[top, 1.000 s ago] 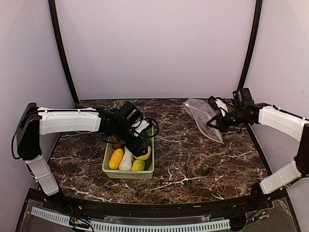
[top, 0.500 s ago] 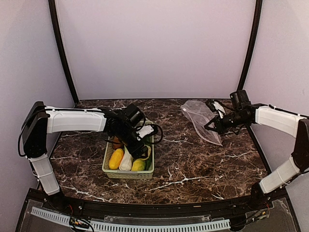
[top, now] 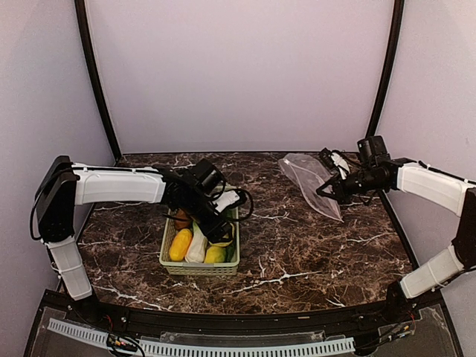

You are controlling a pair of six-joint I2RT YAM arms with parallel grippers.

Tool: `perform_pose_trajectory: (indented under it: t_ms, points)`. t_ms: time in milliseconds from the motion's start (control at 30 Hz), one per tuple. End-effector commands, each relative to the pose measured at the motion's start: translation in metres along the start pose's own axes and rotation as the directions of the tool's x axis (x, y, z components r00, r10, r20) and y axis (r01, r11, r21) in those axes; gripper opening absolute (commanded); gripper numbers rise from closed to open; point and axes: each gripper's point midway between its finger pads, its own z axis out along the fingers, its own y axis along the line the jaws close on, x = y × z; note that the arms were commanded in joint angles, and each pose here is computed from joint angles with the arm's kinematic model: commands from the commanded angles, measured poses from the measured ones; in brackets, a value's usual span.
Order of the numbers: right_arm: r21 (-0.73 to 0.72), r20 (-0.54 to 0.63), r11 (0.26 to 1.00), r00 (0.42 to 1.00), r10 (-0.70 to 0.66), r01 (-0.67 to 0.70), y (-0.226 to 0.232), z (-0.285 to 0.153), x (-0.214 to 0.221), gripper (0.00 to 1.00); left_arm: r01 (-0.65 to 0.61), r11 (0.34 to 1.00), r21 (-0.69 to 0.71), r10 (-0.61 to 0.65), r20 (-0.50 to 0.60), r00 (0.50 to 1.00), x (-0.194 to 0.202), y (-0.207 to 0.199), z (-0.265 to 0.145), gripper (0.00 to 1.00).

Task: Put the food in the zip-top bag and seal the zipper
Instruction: Pick up the fake vegetable from the bin, then place the fake fruit in the zipper food storage bag.

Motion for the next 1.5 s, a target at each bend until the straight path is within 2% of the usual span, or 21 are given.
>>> perform_pose_trajectory:
  t_ms: [0,67,267,367,567,700,833,933,967,1000,1033,1067,1100,1133,1167,1200,1233,1267,1300,1367,1467]
  points:
    - [-0.017,0.023,1.0,1.0,-0.007,0.007,0.003,-0.003,-0.012,0.0,-0.015,1.0,0.004,0.015,0.003,1.0,-0.004,0.001,0.006,0.78]
    - [-0.024,0.015,1.0,1.0,0.0,0.0,0.003,-0.001,-0.01,0.0,-0.019,1.0,0.008,0.019,-0.007,1.0,-0.002,-0.001,0.01,0.77]
    - [-0.023,-0.007,1.0,1.0,0.006,-0.006,-0.001,-0.001,-0.019,0.0,-0.025,0.998,-0.052,0.022,-0.062,0.998,0.006,0.003,-0.003,0.55]
    - [-0.006,-0.016,1.0,1.0,-0.009,0.009,-0.004,-0.007,-0.029,0.0,-0.026,0.995,-0.094,0.022,-0.044,0.999,0.004,0.008,-0.02,0.5]
    - [0.014,-0.031,1.0,0.999,-0.021,0.021,-0.004,-0.019,-0.044,0.0,-0.017,0.991,-0.132,0.035,0.136,0.99,-0.036,0.006,-0.074,0.41]
    - [0.001,-0.061,1.0,0.998,-0.009,0.009,-0.003,-0.018,-0.048,0.0,-0.002,0.988,-0.153,0.05,0.31,0.95,-0.074,0.003,-0.119,0.4]
    - [-0.023,-0.077,1.0,0.997,0.0,-0.002,0.006,-0.018,-0.055,0.0,-0.042,0.994,-0.104,0.094,0.563,0.821,-0.126,-0.021,-0.166,0.4]
    - [-0.037,-0.081,0.999,0.997,-0.001,-0.002,0.015,-0.02,-0.06,0.0,-0.105,0.991,-0.086,0.134,0.734,0.665,-0.165,-0.045,-0.199,0.41]
    - [-0.04,-0.081,0.999,0.997,-0.001,-0.003,0.018,-0.021,-0.061,0.0,-0.118,0.991,-0.07,0.13,0.76,0.637,-0.171,-0.054,-0.202,0.41]
    - [-0.045,-0.079,0.999,0.997,-0.002,-0.002,0.021,-0.022,-0.063,0.0,-0.138,0.988,-0.065,0.132,0.812,0.569,-0.184,-0.061,-0.215,0.41]
    - [-0.052,-0.079,0.999,0.997,-0.003,-0.001,0.024,-0.022,-0.064,0.0,-0.148,0.988,-0.036,0.113,0.826,0.552,-0.189,-0.071,-0.212,0.42]
    - [-0.063,-0.075,0.998,0.997,-0.005,0.0,0.028,-0.023,-0.065,0.0,-0.162,0.986,-0.032,0.108,0.867,0.486,-0.199,-0.077,-0.222,0.42]
    - [-0.08,-0.068,0.997,0.998,0.0,-0.006,0.033,-0.024,-0.066,0.0,-0.171,0.985,-0.009,0.088,0.882,0.464,-0.204,-0.085,-0.219,0.42]
    - [-0.091,-0.063,0.996,0.998,0.005,-0.011,0.036,-0.025,-0.067,0.0,-0.175,0.985,-0.001,0.071,0.916,0.395,-0.212,-0.09,-0.228,0.42]
    - [-0.106,-0.063,0.994,0.998,0.011,-0.018,0.039,-0.025,-0.067,0.0,-0.167,0.985,0.032,0.035,0.924,0.381,-0.216,-0.096,-0.221,0.42]
    - [-0.124,-0.061,0.992,0.998,0.015,-0.022,0.044,-0.027,-0.068,0.0,-0.174,0.984,0.037,0.018,0.951,0.308,-0.224,-0.1,-0.234,0.42]
    - [-0.137,-0.056,0.99,0.998,0.015,-0.023,0.047,-0.028,-0.069,0.0,-0.173,0.982,0.072,-0.015,0.952,0.307,-0.228,-0.105,-0.224,0.42]
    - [-0.149,-0.053,0.988,0.998,0.021,-0.028,0.049,-0.029,-0.069,0.0,-0.182,0.981,0.074,-0.027,0.968,0.251,-0.235,-0.108,-0.234,0.41]
    - [-0.157,-0.051,0.987,0.998,0.025,-0.032,0.052,-0.031,-0.07,0.0,-0.175,0.98,0.093,-0.046,0.965,0.257,-0.239,-0.11,-0.221,0.41]
    - [-0.174,-0.044,0.984,0.998,0.033,-0.04,0.056,-0.033,-0.071,0.0,-0.175,0.98,0.098,-0.059,0.975,0.216,-0.25,-0.114,-0.216,0.41]
    - [-0.204,-0.045,0.977,0.998,0.05,-0.059,0.061,-0.034,-0.073,0.0,-0.142,0.985,0.096,-0.063,0.973,0.224,-0.265,-0.111,-0.19,0.39]
